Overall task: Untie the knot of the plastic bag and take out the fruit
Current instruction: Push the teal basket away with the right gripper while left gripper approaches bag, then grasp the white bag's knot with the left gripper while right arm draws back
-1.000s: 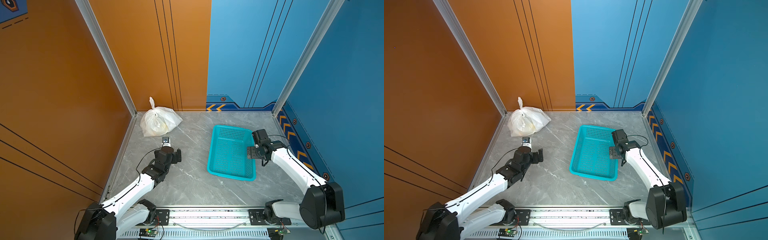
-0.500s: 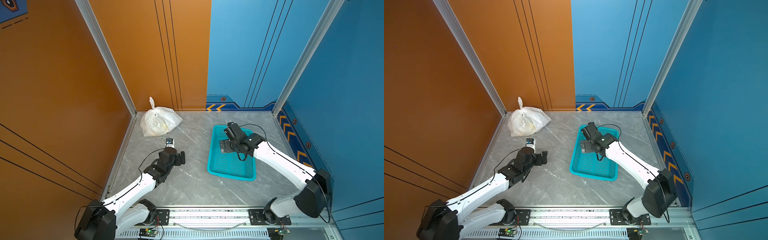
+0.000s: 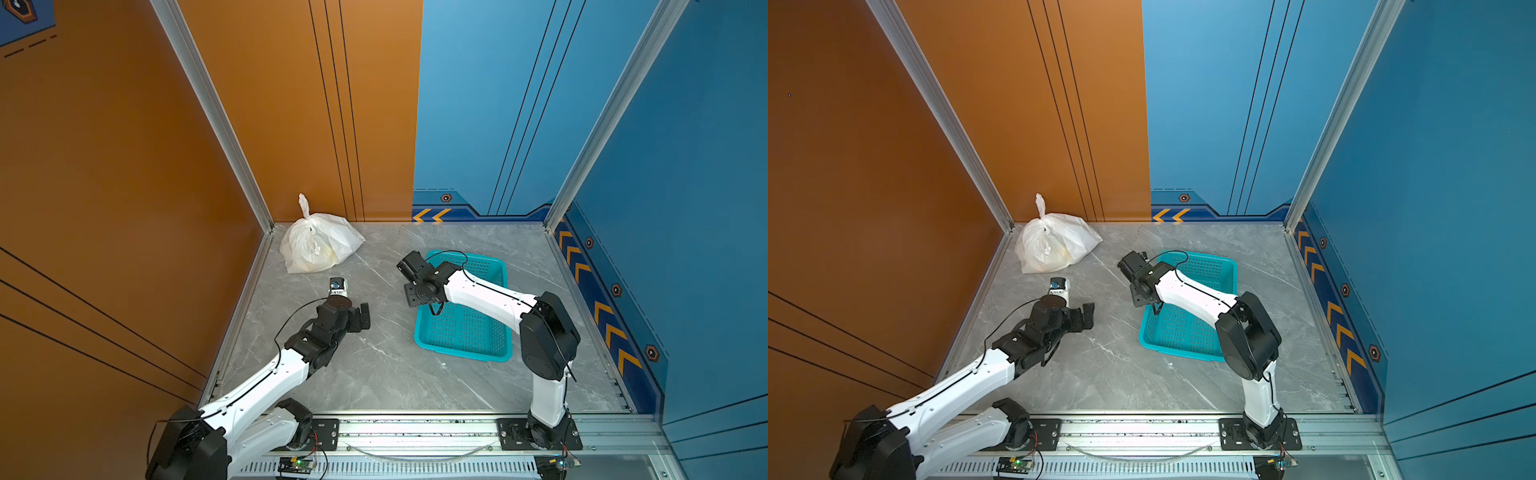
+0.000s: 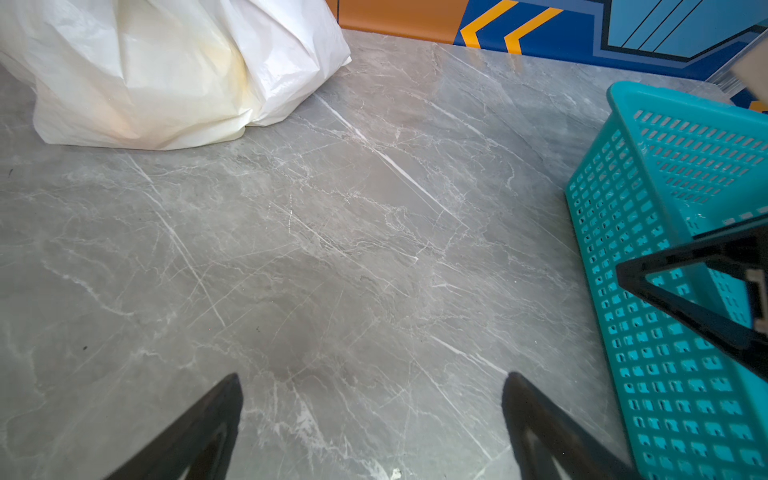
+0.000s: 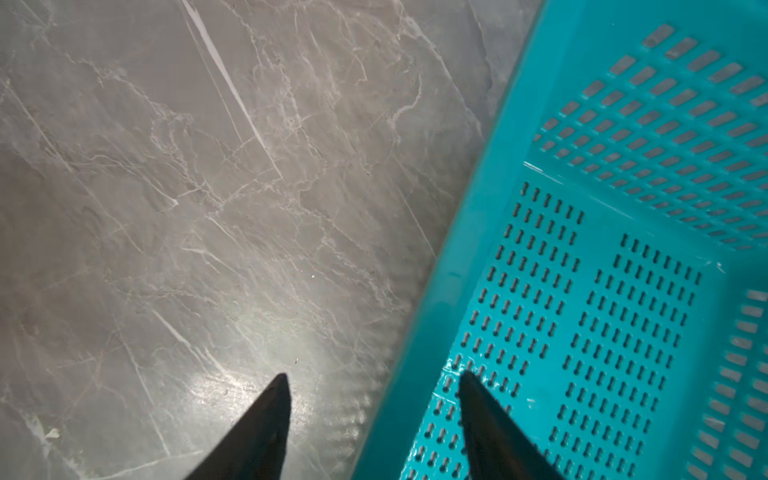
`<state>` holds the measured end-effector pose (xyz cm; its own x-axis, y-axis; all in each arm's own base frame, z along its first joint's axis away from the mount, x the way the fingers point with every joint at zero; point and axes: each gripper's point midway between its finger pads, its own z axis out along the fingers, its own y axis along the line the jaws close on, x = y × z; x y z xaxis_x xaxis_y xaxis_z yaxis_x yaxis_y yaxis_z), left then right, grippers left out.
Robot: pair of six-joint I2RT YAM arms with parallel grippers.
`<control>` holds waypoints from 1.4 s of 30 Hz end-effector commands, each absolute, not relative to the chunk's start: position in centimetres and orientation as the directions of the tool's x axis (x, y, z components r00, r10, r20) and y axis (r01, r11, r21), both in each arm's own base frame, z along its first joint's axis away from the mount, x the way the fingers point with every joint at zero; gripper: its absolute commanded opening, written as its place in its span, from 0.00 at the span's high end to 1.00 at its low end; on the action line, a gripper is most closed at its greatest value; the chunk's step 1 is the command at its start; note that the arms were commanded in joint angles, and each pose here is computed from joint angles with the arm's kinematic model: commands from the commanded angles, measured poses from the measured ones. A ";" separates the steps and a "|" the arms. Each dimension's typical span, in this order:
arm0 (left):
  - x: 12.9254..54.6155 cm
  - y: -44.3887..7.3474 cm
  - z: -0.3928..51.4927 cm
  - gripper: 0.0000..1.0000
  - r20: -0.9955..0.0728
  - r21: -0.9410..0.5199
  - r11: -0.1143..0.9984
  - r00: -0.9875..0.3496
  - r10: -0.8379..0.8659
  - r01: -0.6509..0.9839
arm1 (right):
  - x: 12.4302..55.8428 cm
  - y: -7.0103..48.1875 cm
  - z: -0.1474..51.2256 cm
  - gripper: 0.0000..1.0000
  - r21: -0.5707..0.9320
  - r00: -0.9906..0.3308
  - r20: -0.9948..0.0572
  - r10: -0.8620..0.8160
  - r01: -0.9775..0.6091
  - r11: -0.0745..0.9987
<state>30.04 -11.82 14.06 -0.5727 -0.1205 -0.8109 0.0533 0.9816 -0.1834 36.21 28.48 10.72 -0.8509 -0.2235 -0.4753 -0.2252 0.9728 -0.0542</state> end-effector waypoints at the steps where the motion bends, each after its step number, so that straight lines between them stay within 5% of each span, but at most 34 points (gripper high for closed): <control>1: 29.4 -11.6 13.4 0.02 -0.797 -0.181 0.983 -0.592 -0.120 0.044 | 36.5 27.3 11.1 0.48 -0.094 -0.852 -0.479 -0.212 -0.190 0.977; 8: 30.0 -12.1 13.5 0.02 -0.795 -0.186 0.981 -0.595 -0.120 0.051 | 35.9 24.0 10.7 0.73 -0.120 -0.868 -0.448 -0.214 -0.179 0.977; 14: 30.7 -12.7 13.5 0.02 -0.792 -0.191 0.980 -0.599 -0.117 0.062 | 37.8 19.2 10.4 0.85 -0.163 -0.883 -0.421 -0.208 -0.151 0.975; 31: 31.9 -13.5 13.5 0.02 -0.785 -0.174 0.982 -0.613 -0.095 0.071 | 51.1 7.7 9.6 0.88 -0.231 -0.903 -0.403 -0.150 -0.058 0.971; 42: 32.2 -13.4 13.9 0.02 -0.783 -0.166 0.984 -0.615 -0.094 0.062 | 54.9 4.8 8.8 0.84 -0.261 -0.903 -0.409 -0.129 -0.020 0.965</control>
<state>31.66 -12.92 12.84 -0.6198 -0.0940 -0.7791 0.0512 0.9858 -0.1597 55.49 5.62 10.37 -0.8722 -0.1023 -0.4783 0.0134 0.9725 -0.2324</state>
